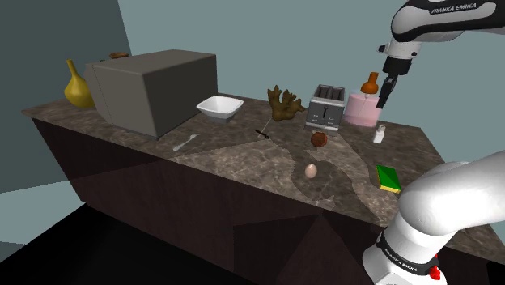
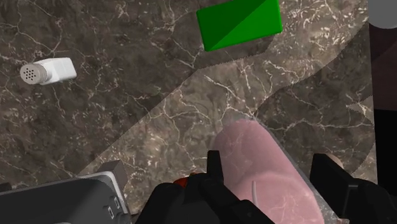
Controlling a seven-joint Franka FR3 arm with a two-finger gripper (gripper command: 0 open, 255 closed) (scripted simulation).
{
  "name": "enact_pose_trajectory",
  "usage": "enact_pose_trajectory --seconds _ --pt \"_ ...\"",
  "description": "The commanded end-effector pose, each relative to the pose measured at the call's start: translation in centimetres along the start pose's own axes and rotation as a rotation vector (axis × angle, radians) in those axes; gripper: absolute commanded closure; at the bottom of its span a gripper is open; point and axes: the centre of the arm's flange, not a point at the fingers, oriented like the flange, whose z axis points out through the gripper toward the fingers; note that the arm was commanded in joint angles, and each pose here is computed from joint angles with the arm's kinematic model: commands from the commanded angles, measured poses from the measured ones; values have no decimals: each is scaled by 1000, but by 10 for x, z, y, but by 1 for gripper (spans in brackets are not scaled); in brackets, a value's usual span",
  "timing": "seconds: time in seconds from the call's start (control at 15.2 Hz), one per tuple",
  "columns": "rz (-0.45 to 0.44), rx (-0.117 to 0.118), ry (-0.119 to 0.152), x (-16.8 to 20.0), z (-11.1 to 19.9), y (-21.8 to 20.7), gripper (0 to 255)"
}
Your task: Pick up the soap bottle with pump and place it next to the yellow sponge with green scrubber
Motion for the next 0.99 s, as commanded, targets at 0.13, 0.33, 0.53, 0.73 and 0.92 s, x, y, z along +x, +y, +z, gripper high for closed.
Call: enact_pose_trajectory --seconds 0.13,0.33,0.53,0.73,0.92 --pt "0 -1 1 0 21 1 255" --pt "0 -1 1 0 37 0 255" --pt "0 -1 1 0 53 0 255" --pt "0 -1 1 0 68 0 255" --pt "0 -1 1 0 84 0 255"
